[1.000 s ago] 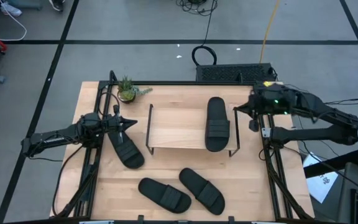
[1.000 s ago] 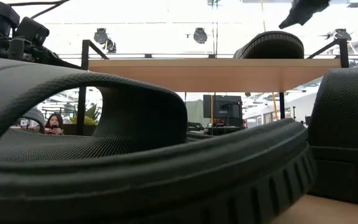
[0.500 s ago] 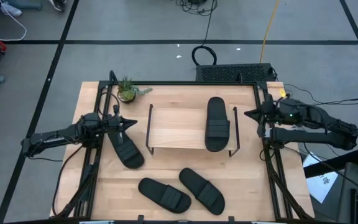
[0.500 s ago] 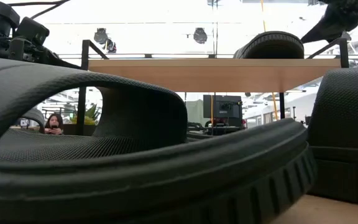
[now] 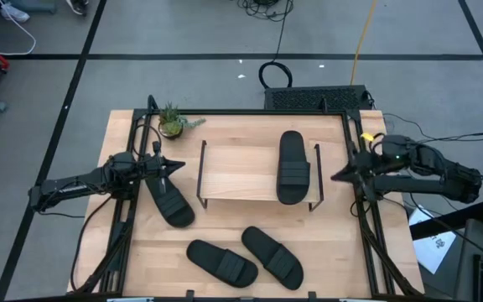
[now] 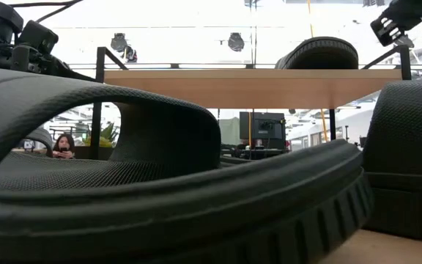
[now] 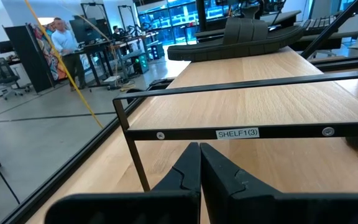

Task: Pick and place slides into the shelf
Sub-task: Adjust the shelf, then put the black slipper on the shelf

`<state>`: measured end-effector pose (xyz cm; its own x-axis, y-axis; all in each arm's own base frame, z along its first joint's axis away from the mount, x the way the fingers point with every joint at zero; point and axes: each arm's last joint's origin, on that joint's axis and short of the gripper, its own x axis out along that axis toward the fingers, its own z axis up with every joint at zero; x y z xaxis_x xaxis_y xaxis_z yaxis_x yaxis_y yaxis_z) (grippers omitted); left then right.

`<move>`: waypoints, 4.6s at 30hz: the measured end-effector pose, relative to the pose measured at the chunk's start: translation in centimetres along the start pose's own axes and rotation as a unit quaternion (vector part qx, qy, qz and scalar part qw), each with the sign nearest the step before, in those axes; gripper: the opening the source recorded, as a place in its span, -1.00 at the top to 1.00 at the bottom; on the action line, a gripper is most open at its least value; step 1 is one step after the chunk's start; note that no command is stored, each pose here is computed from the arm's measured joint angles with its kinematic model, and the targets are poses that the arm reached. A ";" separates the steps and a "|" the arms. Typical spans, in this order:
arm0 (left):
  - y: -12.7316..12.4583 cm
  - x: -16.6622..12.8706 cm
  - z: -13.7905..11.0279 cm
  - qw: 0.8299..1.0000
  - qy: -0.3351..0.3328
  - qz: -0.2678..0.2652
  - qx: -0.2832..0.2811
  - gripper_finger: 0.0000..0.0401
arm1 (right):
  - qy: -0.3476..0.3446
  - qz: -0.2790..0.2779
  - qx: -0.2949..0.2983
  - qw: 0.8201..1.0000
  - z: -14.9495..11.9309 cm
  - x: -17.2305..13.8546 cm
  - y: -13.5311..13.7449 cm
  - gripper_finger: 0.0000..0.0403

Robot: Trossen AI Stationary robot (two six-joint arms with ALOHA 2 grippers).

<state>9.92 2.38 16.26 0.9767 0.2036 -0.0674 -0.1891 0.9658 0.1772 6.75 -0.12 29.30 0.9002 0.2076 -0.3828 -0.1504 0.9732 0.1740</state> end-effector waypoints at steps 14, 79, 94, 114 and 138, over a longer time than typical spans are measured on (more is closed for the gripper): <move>0.0 0.0 0.0 1.000 0.001 0.000 -0.013 0.99 | -0.041 0.129 -0.029 0.990 -0.1 2.7 0.8 1.00; 0.0 0.0 0.0 1.000 0.001 0.000 -0.014 0.99 | 0.120 -0.107 -0.115 0.980 -4.2 6.8 6.1 1.00; 0.0 0.0 0.0 1.000 0.001 0.000 -0.014 0.99 | 0.113 -0.134 -0.099 0.980 -4.2 6.7 5.9 1.00; 0.0 0.0 0.0 1.000 0.001 0.000 -0.005 0.99 | -0.007 -0.069 -0.182 0.981 -0.3 5.1 6.4 1.00; 0.0 0.0 0.0 1.000 0.001 0.000 0.018 0.99 | -0.116 -0.159 -0.041 0.980 -1.6 -2.7 0.7 1.00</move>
<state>9.92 2.38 16.25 0.9766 0.2036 -0.0691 -0.1850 0.9596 0.2121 3.55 0.15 29.00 0.9742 -0.1253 -0.1877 0.1281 0.9917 0.0032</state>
